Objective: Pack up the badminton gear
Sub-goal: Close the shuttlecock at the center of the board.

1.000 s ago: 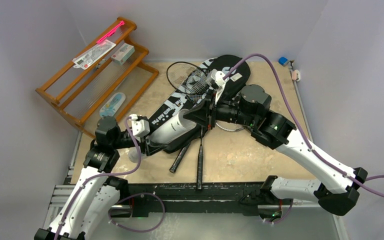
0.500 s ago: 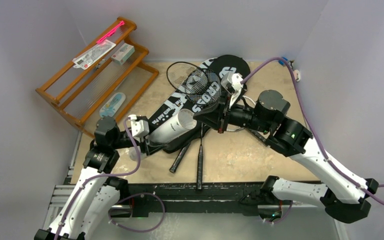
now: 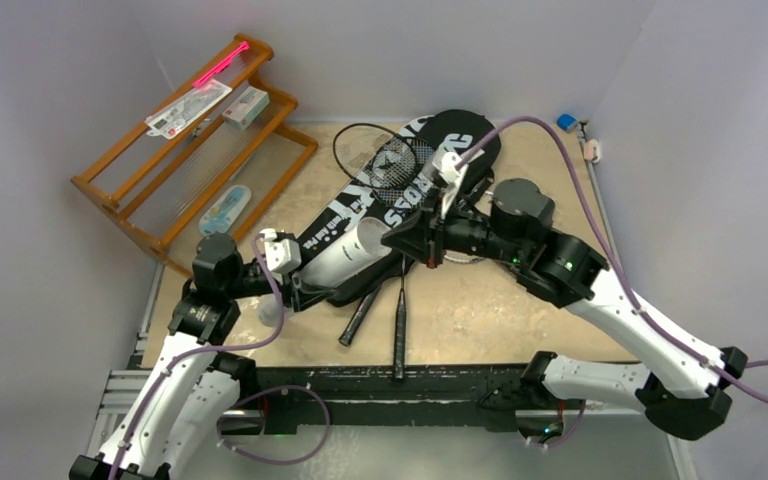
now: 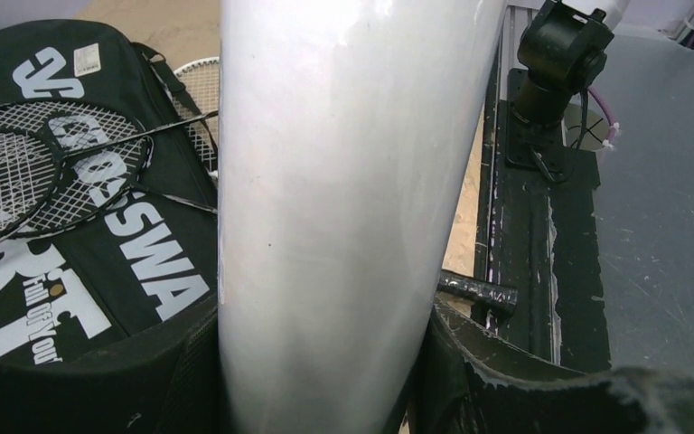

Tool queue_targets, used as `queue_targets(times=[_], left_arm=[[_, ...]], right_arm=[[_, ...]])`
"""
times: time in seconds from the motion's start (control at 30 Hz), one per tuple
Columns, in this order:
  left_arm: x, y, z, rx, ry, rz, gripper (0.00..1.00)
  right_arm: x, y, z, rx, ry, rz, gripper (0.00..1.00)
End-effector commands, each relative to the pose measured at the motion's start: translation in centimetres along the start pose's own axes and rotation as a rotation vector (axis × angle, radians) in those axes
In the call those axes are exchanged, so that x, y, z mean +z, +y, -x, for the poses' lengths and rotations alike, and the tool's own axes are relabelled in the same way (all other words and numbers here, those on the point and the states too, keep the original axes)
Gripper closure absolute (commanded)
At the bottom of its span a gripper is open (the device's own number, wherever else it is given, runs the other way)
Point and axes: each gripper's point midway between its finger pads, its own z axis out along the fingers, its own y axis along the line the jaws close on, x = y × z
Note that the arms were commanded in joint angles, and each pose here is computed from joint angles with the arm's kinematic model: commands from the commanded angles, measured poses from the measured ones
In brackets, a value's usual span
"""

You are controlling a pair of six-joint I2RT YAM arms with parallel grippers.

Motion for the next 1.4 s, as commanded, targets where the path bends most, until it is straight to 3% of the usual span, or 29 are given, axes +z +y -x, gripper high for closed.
queue_targets(times=[0.0, 0.2, 0.43, 0.5, 0.7, 0.77, 0.83, 1.0, 1.17, 1.37], left_arm=[[-0.1, 0.1, 2.9, 0.115, -0.062, -0.005, 0.71], [-0.1, 0.6, 2.9, 0.108, -0.054, 0.029, 0.71], [-0.4, 1.9, 3.4, 0.071, -0.053, 0.117, 0.70], [-0.5, 2.6, 4.2, 0.002, -0.076, 0.174, 0.70], [-0.5, 4.6, 7.8, -0.269, -0.242, 0.298, 0.70], [-0.5, 5.2, 8.7, -0.361, -0.298, 0.320, 0.70], [-0.3, 5.5, 9.5, -0.448, -0.348, 0.313, 0.70], [0.1, 5.4, 11.3, -0.581, -0.466, 0.244, 0.70], [0.1, 5.6, 11.8, -0.669, -0.562, 0.209, 0.70], [0.8, 5.0, 11.8, -0.709, -0.578, 0.152, 0.70]], right_arm=[[-3.2, -1.2, 1.8, -0.043, -0.135, -0.137, 0.94], [-6.2, -2.5, 0.9, -0.049, -0.244, -0.231, 0.91], [-5.6, -3.6, -3.8, -0.007, -0.228, -0.221, 0.81], [-5.0, -4.0, -5.0, 0.017, -0.235, -0.215, 0.78], [-2.5, -3.5, -8.9, 0.119, -0.181, -0.116, 0.54], [-1.9, -3.5, -9.7, 0.153, -0.168, -0.095, 0.42], [-1.2, -3.2, -10.2, 0.178, -0.157, -0.067, 0.27], [0.9, -3.2, -10.7, 0.268, -0.141, -0.035, 0.12], [3.0, -2.7, -10.6, 0.276, -0.146, -0.009, 0.08], [5.6, -1.5, -9.1, 0.237, -0.157, 0.024, 0.11]])
